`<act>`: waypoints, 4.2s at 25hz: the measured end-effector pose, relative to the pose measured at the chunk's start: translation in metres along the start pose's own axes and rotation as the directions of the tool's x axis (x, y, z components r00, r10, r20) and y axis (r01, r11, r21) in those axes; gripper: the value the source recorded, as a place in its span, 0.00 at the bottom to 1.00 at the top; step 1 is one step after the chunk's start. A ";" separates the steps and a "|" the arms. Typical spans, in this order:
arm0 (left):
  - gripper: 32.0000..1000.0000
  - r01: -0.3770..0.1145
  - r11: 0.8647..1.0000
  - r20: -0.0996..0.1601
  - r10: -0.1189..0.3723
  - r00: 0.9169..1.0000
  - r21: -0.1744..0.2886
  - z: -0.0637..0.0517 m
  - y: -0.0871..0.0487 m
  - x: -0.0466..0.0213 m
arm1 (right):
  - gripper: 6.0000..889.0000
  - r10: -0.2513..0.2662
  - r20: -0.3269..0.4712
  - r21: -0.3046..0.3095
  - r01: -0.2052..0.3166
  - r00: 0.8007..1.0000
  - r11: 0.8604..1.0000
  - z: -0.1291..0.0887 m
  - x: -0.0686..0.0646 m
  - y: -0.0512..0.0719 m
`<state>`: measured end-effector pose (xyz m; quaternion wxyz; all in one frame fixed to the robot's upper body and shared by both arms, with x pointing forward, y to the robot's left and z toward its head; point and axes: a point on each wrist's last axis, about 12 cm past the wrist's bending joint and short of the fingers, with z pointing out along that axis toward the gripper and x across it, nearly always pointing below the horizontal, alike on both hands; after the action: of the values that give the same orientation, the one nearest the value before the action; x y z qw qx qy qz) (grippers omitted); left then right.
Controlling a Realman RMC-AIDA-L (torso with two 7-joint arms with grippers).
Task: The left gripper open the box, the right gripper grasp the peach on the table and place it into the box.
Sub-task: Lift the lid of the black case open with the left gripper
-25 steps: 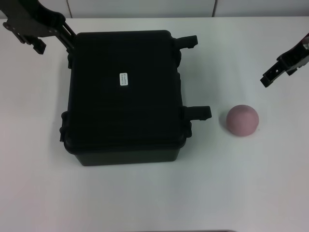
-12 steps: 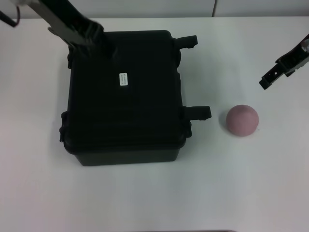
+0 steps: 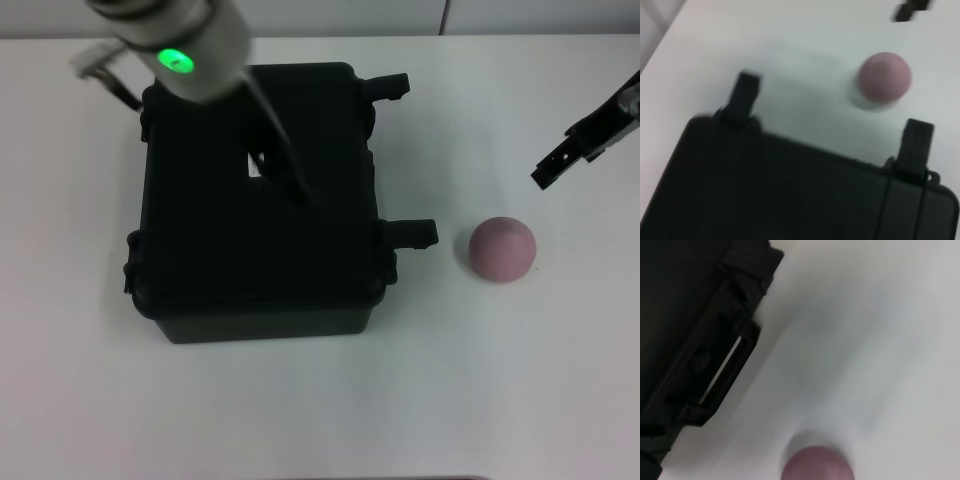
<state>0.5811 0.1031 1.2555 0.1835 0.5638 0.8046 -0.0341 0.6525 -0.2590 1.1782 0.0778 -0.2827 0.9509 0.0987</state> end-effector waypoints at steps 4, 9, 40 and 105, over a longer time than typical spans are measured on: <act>0.77 -0.179 0.984 -0.011 0.179 0.984 -0.009 0.022 -0.031 -0.0217 | 0.93 -0.021 -0.007 -0.009 0.021 1.000 1.000 0.006 0.000 0.005; 0.77 -0.297 0.954 0.046 0.298 0.953 -0.033 0.043 -0.056 -0.0441 | 0.93 -0.027 -0.006 -0.007 0.027 1.000 1.000 0.010 0.001 0.005; 0.77 -0.393 0.919 0.039 0.393 0.919 -0.003 0.112 -0.062 -0.0678 | 0.93 -0.039 0.004 0.002 0.039 0.999 0.999 0.022 0.003 0.006; 0.18 -0.419 0.906 0.111 0.411 0.905 0.066 0.132 -0.052 -0.0629 | 0.93 -0.053 0.034 0.021 0.053 0.998 0.998 0.028 0.002 0.002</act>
<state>0.5857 -0.0065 1.1462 0.1993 0.7273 0.6543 -0.0562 0.6519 -0.2519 1.1513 0.0997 -0.3053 0.9426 0.0919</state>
